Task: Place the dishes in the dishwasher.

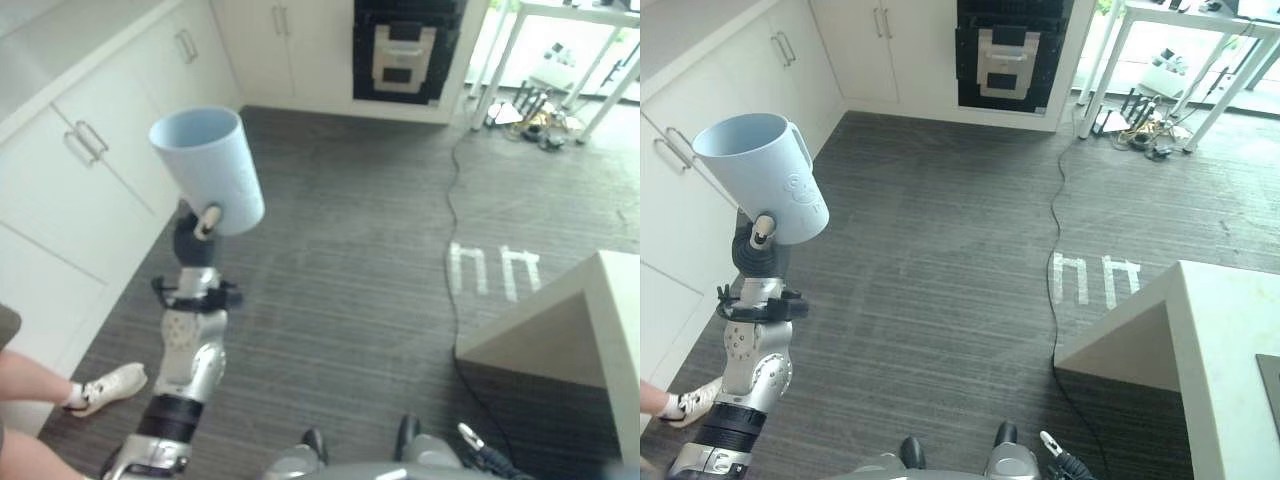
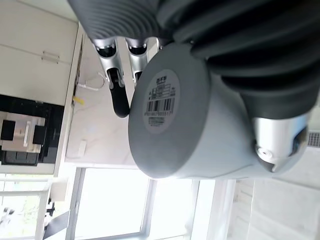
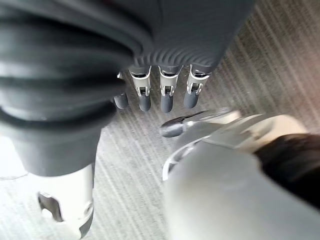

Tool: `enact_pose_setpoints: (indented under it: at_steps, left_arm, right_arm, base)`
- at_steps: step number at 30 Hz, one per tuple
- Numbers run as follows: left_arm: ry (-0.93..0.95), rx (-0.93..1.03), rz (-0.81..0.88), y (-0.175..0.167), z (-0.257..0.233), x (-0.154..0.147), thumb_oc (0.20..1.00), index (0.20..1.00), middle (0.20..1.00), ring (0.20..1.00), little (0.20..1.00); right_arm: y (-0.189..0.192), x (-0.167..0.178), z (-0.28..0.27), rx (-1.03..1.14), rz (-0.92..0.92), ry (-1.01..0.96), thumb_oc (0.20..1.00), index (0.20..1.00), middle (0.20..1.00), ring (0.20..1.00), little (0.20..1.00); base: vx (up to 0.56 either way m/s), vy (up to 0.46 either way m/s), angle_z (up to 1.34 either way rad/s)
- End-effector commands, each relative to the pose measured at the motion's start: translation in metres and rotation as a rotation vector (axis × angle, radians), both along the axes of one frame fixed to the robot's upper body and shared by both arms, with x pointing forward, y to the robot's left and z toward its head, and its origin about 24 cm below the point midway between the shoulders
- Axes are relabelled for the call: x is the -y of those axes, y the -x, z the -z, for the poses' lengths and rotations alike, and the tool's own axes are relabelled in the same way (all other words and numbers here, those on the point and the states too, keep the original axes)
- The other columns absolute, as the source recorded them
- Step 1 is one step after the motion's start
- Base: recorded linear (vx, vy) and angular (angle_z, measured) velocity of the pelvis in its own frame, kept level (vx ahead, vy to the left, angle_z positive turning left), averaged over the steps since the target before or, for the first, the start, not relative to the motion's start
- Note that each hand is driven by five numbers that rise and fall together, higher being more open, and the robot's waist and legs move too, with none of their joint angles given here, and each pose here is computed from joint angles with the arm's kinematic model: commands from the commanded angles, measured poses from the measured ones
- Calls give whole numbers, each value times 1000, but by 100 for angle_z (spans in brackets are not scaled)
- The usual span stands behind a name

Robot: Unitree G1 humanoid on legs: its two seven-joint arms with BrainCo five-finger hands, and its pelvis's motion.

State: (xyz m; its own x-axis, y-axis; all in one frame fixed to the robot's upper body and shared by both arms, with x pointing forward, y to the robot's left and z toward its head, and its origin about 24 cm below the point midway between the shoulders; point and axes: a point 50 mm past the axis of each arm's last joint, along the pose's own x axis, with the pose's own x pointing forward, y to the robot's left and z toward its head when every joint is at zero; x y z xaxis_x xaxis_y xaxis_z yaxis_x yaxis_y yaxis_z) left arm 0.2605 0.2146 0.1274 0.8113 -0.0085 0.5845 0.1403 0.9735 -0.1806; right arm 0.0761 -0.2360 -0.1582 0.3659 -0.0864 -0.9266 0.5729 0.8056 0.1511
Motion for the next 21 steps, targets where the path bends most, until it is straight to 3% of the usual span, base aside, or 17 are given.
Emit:
enact_pose_setpoints:
  at_steps: [1,7,8,16,21]
  left_arm:
    - [-43,138,40,0,-25,10,200,200,200,200,200]
    - [-47,129,54,-2,-27,10,200,200,200,200,200]
    - [-56,44,98,-17,-15,31,200,200,200,200,200]
    - [-10,34,119,-25,-19,37,200,200,200,200,200]
    - [1,14,143,-22,-12,35,200,200,200,200,200]
  right_arm:
    - [4,2,2,-24,6,-12,1000,1000,1000,1000,1000]
    - [17,6,4,-33,-14,-51,1000,1000,1000,1000,1000]
    - [-24,26,-10,112,-128,-33,1000,1000,1000,1000,1000]
    - [-27,38,-14,86,-171,8,1000,1000,1000,1000,1000]
    - [-25,31,-12,81,-173,-72,1000,1000,1000,1000,1000]
  base:
    - [0,0,0]
    - [0,-4,-3]
    - [0,0,0]
    - [-37,-56,8]
    - [225,152,19]
